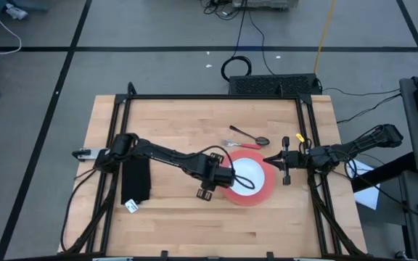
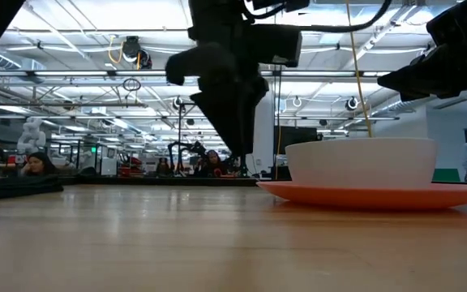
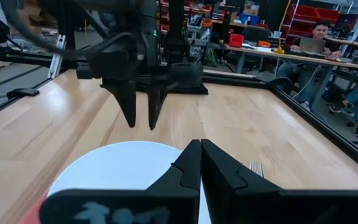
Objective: Set table place
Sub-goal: Adjust the pink plate
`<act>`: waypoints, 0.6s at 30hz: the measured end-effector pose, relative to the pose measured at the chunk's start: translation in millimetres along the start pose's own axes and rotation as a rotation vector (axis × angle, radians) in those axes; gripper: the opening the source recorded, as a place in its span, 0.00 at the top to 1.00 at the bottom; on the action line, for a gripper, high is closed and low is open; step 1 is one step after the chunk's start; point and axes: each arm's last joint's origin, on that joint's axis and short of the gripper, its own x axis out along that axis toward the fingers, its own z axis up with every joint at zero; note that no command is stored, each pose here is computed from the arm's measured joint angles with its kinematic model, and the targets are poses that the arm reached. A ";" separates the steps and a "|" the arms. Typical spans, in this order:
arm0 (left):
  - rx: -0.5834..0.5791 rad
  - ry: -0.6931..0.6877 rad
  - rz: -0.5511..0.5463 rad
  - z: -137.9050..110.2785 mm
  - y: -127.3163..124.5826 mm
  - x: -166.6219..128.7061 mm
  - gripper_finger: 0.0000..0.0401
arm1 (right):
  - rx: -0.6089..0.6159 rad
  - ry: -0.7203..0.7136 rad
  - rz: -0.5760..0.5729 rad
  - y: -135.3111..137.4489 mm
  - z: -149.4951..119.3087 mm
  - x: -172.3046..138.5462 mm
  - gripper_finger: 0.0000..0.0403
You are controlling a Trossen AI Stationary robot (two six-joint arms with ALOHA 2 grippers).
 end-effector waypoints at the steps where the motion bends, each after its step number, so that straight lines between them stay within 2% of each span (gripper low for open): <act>1: -0.013 -0.028 0.011 -1.0 1.9 -3.7 0.60 | 0.000 -0.001 0.000 0.0 0.1 -0.1 1.00; 3: -0.032 -0.071 0.023 -7.2 7.9 -15.5 0.60 | 0.000 -0.001 0.000 0.0 0.1 0.1 1.00; 8: -0.143 -0.294 0.024 -31.8 27.0 -46.6 0.60 | 0.000 0.001 0.000 0.0 -0.1 0.0 1.00; 12: -0.297 -0.523 -0.004 -60.8 39.9 -61.2 0.60 | 0.000 0.001 0.000 0.0 -0.1 0.0 1.00; 15: -0.426 -0.609 -0.004 -81.4 43.7 -60.2 0.60 | 0.000 0.000 0.000 0.0 0.0 0.0 1.00; 18: -0.596 -0.695 -0.047 -91.8 44.5 -53.3 0.60 | 0.006 -0.015 -0.001 -0.1 1.5 0.0 1.00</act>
